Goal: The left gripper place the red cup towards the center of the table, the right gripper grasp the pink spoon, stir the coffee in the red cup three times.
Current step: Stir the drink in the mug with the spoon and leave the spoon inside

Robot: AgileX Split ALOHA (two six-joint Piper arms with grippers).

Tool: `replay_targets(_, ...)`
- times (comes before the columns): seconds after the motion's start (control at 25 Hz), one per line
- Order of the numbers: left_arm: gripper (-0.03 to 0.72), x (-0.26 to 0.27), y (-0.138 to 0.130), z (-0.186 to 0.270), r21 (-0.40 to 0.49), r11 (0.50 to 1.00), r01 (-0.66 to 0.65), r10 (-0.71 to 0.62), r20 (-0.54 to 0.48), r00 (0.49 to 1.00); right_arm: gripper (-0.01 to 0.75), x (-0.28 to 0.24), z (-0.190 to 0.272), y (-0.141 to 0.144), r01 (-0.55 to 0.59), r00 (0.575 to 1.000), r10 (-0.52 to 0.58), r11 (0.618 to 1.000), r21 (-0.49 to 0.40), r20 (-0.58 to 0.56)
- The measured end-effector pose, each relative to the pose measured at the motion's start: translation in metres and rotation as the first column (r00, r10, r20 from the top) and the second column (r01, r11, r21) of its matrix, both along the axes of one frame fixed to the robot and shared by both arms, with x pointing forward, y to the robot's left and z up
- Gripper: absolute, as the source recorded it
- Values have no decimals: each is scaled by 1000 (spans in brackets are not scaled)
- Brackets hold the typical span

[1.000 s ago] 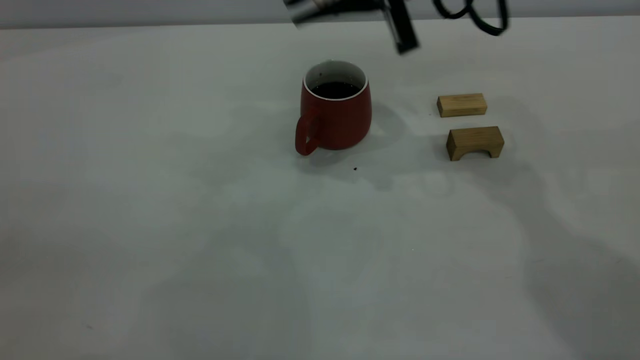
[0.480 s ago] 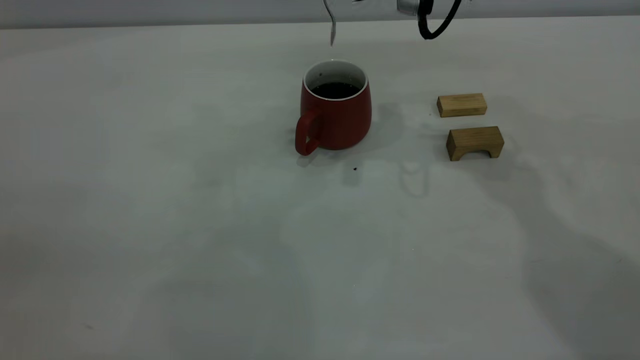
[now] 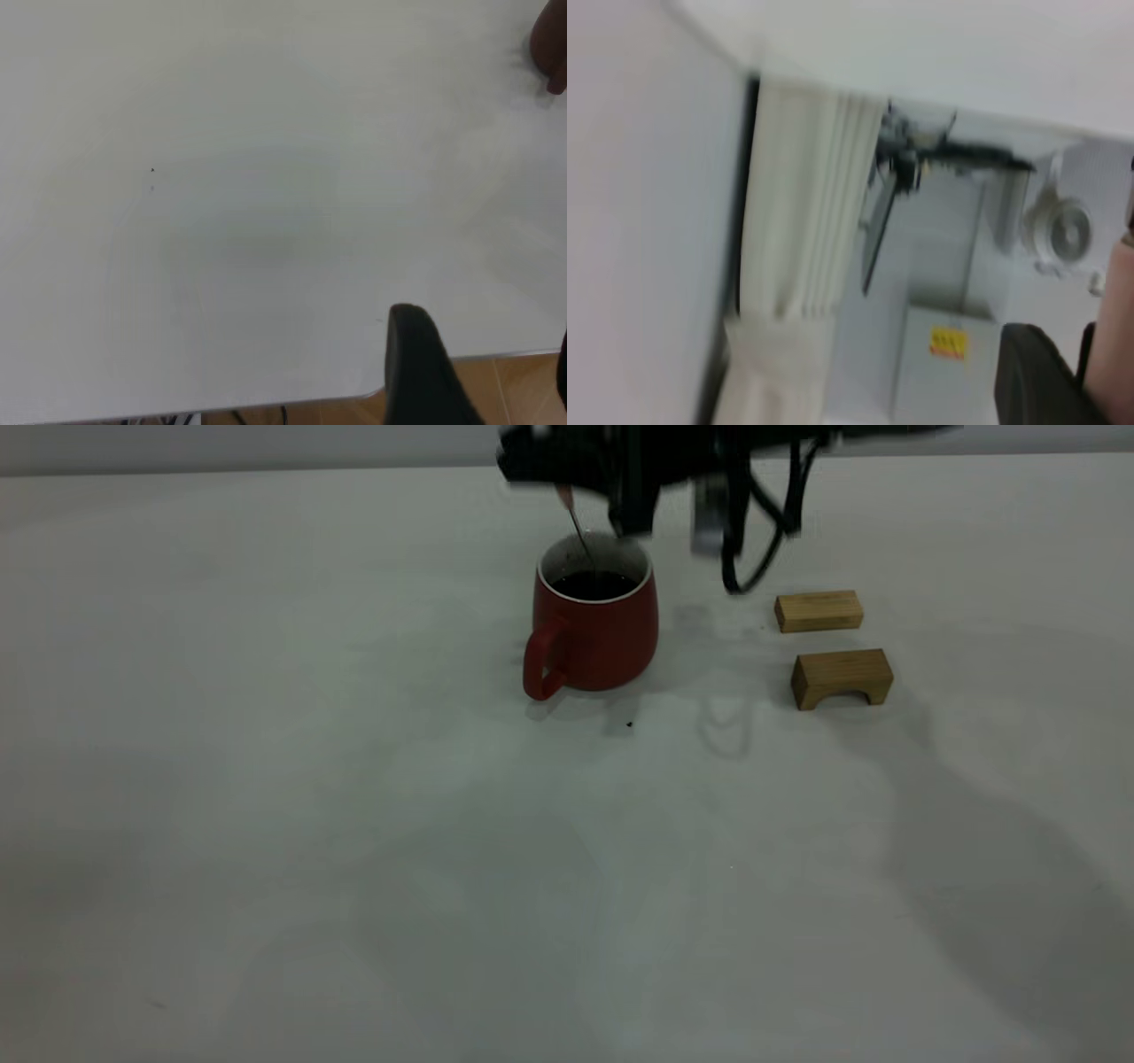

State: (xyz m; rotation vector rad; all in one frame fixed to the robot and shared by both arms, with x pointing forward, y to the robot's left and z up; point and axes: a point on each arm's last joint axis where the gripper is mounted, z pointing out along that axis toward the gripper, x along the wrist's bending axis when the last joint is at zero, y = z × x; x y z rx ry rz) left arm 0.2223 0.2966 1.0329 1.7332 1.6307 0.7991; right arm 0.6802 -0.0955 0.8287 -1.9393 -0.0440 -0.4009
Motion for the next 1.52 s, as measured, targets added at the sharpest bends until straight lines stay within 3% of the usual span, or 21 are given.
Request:
replay_targets(0.2, 446, 0, 0, 0, 0, 1000, 0, 0, 0, 1000, 120, -1, -15, -8, 27, 999, -28, 999, -27, -34)
replay_targets(0.52, 446, 0, 0, 0, 0, 1000, 0, 0, 0, 1000, 120, 7, -20, 16, -73, 997, 73, 995, 72, 12)
replay_targets(0.76, 446, 0, 0, 0, 0, 1000, 0, 0, 0, 1000, 120, 17, -19, -6, -25, 999, 23, 998, 50, 44)
replay_targets(0.96, 446, 0, 0, 0, 0, 1000, 0, 0, 0, 1000, 120, 1, -20, -19, 9, 1000, -9, 1000, 14, -21)
replay_targets(1.28, 446, 0, 0, 0, 0, 1000, 0, 0, 0, 1000, 120, 4, -25, 13, -83, 996, 81, 995, 63, 25)
replay_targets(1.52, 446, 0, 0, 0, 0, 1000, 0, 0, 0, 1000, 120, 13, -26, -18, -19, 1000, 18, 998, 55, 26)
